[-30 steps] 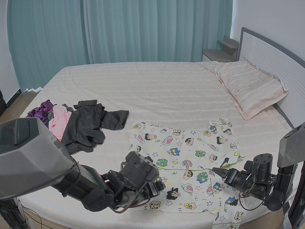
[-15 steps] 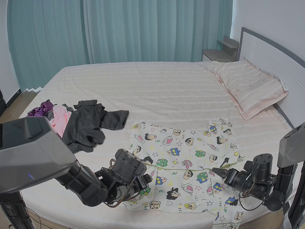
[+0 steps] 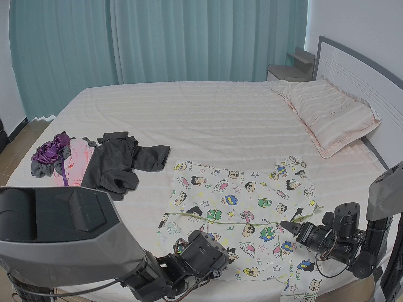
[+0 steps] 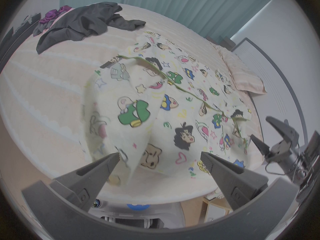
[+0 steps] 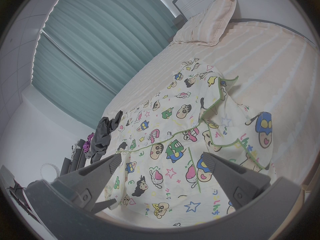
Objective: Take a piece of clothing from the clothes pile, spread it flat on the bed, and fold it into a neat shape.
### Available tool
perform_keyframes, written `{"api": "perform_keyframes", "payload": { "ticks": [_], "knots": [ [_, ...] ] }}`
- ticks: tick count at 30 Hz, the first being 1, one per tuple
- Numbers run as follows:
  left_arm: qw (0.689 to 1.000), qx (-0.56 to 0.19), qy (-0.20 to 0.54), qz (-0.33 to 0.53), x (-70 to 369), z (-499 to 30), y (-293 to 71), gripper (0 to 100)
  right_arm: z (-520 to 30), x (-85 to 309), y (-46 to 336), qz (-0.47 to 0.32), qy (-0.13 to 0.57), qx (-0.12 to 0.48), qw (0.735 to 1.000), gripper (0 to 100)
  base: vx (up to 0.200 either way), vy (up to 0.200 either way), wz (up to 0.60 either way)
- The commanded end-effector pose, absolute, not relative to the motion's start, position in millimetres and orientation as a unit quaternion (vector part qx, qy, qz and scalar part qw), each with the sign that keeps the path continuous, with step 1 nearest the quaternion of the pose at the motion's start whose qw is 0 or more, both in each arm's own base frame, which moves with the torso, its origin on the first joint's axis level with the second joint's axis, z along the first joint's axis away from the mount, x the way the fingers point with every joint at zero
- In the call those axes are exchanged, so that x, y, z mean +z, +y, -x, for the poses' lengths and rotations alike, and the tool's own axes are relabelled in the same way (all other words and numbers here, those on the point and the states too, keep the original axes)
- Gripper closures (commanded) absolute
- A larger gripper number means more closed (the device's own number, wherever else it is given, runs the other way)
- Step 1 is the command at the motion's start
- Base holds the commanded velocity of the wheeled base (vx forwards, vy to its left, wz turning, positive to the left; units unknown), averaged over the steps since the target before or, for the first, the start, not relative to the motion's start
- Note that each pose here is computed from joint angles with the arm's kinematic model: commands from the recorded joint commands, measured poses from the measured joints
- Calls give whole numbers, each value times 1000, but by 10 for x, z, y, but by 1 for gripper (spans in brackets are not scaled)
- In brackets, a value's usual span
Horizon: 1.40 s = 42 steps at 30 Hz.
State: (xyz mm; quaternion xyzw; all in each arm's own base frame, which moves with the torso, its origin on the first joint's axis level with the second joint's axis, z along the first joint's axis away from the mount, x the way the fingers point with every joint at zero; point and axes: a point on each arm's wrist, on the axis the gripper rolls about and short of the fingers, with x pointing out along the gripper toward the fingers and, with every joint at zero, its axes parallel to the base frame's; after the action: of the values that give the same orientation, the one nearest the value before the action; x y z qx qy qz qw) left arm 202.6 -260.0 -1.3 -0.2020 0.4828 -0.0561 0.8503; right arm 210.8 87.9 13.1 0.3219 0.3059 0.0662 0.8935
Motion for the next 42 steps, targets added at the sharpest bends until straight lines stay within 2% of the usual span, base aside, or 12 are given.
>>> {"api": "perform_keyframes", "payload": {
  "ticks": [1,26,36,42],
  "knots": [
    [848,-68,492,187,-51,-1913,-2664,0,-2110,130,880,-322,305,67,894,0,0,0,0],
    [839,-82,512,167,-66,-1734,-2661,0,-2110,130,880,-322,305,67,894,0,0,0,0],
    [842,-70,493,205,187,-1891,-2417,0,-2109,144,880,-323,302,68,894,0,0,0,0],
    [836,-104,494,215,417,-1941,-2197,0,-2110,147,877,-323,302,68,894,0,0,0,0]
  ]
}}
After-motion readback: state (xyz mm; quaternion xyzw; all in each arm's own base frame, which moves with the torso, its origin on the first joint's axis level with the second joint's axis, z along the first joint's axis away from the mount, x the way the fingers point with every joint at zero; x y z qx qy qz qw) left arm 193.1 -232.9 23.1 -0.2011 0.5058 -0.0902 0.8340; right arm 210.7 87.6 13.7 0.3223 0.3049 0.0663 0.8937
